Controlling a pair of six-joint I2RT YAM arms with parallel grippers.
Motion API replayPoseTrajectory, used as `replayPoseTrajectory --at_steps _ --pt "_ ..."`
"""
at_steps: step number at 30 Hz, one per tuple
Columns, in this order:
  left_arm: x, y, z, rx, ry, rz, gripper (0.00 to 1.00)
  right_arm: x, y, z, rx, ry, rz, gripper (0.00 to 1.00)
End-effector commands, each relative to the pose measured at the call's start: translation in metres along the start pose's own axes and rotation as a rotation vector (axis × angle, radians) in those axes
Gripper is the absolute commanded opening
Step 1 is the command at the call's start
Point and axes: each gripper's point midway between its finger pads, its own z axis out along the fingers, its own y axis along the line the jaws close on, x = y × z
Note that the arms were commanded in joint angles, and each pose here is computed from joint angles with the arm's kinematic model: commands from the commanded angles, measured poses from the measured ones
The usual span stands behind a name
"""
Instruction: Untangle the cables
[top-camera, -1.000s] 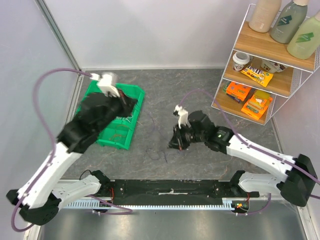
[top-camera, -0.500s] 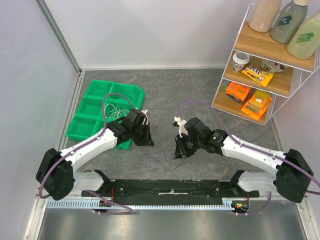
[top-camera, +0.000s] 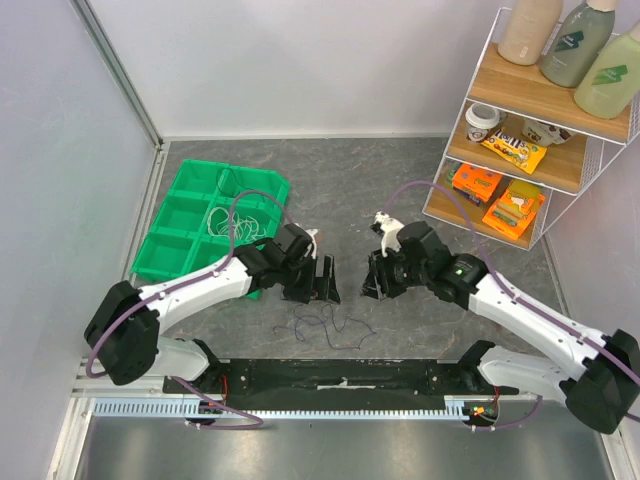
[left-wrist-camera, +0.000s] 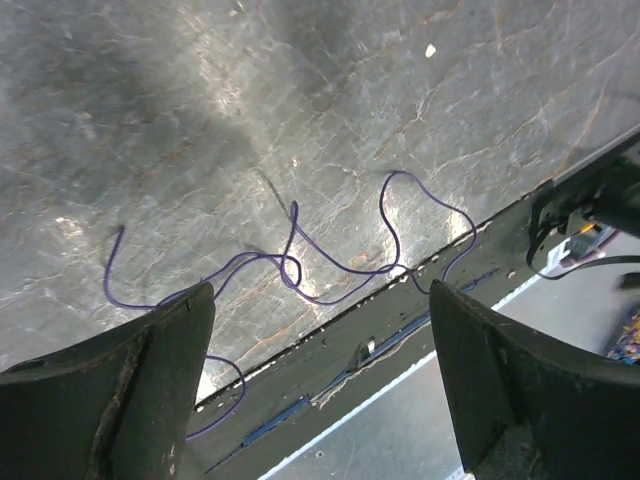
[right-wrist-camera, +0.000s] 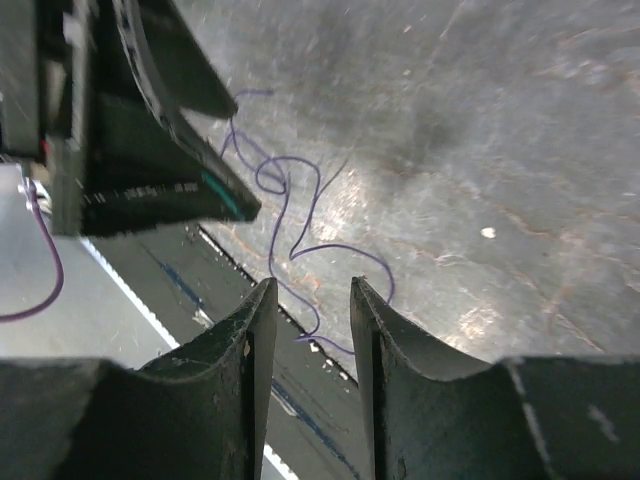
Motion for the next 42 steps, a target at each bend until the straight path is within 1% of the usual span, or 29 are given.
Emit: replayPoseTrajectory --at_steps 1,4,6,8,9,11,15,16,17,18,19,21,22,24,25,29,31,36,40,41,42 --pt "0.003 -0.008 0.005 -0.095 0.007 0.039 0.94 -0.027 -0.008 -0.025 0.031 -0.110 -0.015 0.43" --pt "0.018 0.001 0.008 -0.230 0.048 0.084 0.95 -0.030 -0.014 -0.033 0.042 -0.139 -0.003 0.43" --pt "0.029 0.006 0.011 -0.302 0.091 0.085 0.95 -0.030 -0.016 -0.035 0.040 -0.143 0.007 0.43" --pt "0.037 -0.001 0.018 -0.314 0.127 0.126 0.96 -0.030 -0.017 -0.035 0.037 -0.142 0.015 0.43" --pt "0.034 -0.005 0.023 -0.330 0.112 0.164 0.96 -0.029 -0.016 -0.034 0.035 -0.138 0.016 0.43" --pt "0.035 -0.018 0.033 -0.332 0.121 0.228 0.96 -0.029 -0.017 -0.035 0.037 -0.141 0.020 0.43" --pt "0.041 -0.011 0.055 -0.435 0.189 0.249 0.97 -0.029 -0.018 -0.039 0.045 -0.154 0.023 0.43" --pt "0.042 -0.007 0.058 -0.460 0.194 0.264 0.93 -0.029 -0.019 -0.040 0.051 -0.158 0.025 0.43" --pt "0.043 -0.006 0.059 -0.475 0.193 0.277 0.87 -0.029 -0.019 -0.042 0.051 -0.161 0.023 0.43" --pt "0.042 -0.002 0.059 -0.492 0.187 0.283 0.79 -0.029 -0.019 -0.043 0.053 -0.164 0.025 0.43" --pt "0.039 0.001 0.058 -0.506 0.170 0.288 0.68 -0.028 -0.020 -0.044 0.057 -0.167 0.026 0.43" --pt "0.030 0.002 0.053 -0.519 0.123 0.308 0.42 -0.028 -0.021 -0.047 0.063 -0.175 0.027 0.43" --pt "0.025 0.000 0.048 -0.513 0.100 0.321 0.32 -0.026 -0.021 -0.047 0.066 -0.175 0.029 0.43" --pt "0.011 -0.012 0.035 -0.481 0.030 0.330 0.03 -0.026 -0.022 -0.049 0.069 -0.179 0.033 0.43" --pt "0.006 -0.019 0.027 -0.457 -0.002 0.334 0.02 -0.025 -0.022 -0.049 0.067 -0.179 0.033 0.43" --pt "-0.011 -0.051 0.001 -0.323 -0.091 0.355 0.01 -0.026 -0.023 -0.047 0.071 -0.174 0.033 0.42" --pt "-0.013 -0.061 -0.013 -0.278 -0.112 0.311 0.02 -0.026 -0.023 -0.046 0.070 -0.164 0.031 0.42" --pt "0.009 -0.051 -0.027 -0.273 -0.056 0.158 0.02 -0.029 -0.022 -0.043 0.062 -0.158 0.027 0.42" --pt "0.036 -0.024 -0.027 -0.298 -0.028 0.045 0.02 -0.030 -0.022 -0.042 0.064 -0.158 0.024 0.42" --pt "0.041 -0.020 -0.025 -0.288 -0.024 0.027 0.10 -0.029 -0.022 -0.042 0.061 -0.156 0.025 0.42" --pt "0.046 -0.016 -0.024 -0.280 -0.019 0.020 0.19 -0.029 -0.022 -0.042 0.058 -0.156 0.024 0.42"
